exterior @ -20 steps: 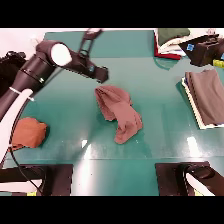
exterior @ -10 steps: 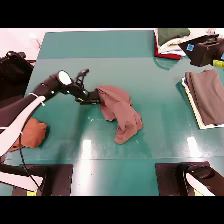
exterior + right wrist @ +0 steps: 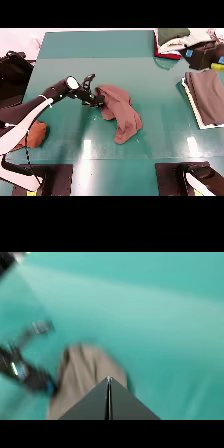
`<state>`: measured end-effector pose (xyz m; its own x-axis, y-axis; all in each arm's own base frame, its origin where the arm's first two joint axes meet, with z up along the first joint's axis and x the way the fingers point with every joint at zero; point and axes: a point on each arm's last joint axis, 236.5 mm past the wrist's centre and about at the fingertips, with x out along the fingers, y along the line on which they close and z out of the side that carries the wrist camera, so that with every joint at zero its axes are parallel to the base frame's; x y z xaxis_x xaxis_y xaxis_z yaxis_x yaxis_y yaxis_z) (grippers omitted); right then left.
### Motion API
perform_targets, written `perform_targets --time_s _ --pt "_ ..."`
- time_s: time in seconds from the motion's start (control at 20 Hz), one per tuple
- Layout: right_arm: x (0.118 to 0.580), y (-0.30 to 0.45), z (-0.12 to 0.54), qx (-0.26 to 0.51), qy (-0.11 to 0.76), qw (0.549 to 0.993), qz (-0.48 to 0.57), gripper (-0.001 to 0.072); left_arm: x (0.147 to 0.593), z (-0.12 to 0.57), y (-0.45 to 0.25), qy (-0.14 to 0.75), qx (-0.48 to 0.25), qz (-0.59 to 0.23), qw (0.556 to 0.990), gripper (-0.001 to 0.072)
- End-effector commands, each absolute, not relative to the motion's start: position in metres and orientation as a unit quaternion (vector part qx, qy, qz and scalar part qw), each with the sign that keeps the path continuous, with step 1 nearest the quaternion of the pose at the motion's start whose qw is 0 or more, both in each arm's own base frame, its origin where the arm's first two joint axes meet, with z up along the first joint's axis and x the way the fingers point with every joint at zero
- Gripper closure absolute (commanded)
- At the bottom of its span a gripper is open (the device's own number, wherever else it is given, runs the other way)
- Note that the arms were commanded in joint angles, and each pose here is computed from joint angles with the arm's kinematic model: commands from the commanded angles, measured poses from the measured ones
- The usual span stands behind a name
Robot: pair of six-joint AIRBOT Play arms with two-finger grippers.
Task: Fold the shirts.
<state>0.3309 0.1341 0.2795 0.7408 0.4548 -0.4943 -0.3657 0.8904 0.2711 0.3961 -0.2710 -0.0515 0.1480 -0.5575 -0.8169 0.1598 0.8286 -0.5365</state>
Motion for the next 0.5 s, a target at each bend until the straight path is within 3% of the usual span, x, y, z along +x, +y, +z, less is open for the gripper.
perform_targets --time_s 0.0,0.1,0.15,0.2,0.25,0.35,0.45 --pt "0.313 0.118 0.194 0.081 0.432 0.877 0.196 0.0692 0.416 -0.018 -0.252 0.582 -0.154 -0.249 0.759 0.0683" --pt "0.298 0.115 0.122 0.099 0.519 0.829 0.184 0.0685 0.426 -0.002 -0.240 0.564 -0.146 -0.245 0.775 0.0683" --pt "0.288 0.121 0.088 0.116 0.555 0.802 0.189 0.0565 0.428 0.001 -0.235 0.560 -0.143 -0.241 0.779 0.0683" --pt "0.276 0.130 0.053 0.137 0.587 0.773 0.199 0.0327 0.428 0.000 -0.233 0.562 -0.139 -0.240 0.779 0.0683" --pt "0.267 0.143 0.023 0.160 0.613 0.745 0.209 0.0241 0.427 -0.002 -0.230 0.564 -0.132 -0.238 0.779 0.0682" --pt "0.253 0.173 -0.021 0.187 0.637 0.708 0.241 0.0242 0.426 -0.002 -0.230 0.566 -0.130 -0.238 0.778 0.0682" --pt "0.255 0.200 -0.047 0.202 0.636 0.700 0.255 0.0243 0.424 -0.003 -0.229 0.569 -0.128 -0.238 0.777 0.0682"
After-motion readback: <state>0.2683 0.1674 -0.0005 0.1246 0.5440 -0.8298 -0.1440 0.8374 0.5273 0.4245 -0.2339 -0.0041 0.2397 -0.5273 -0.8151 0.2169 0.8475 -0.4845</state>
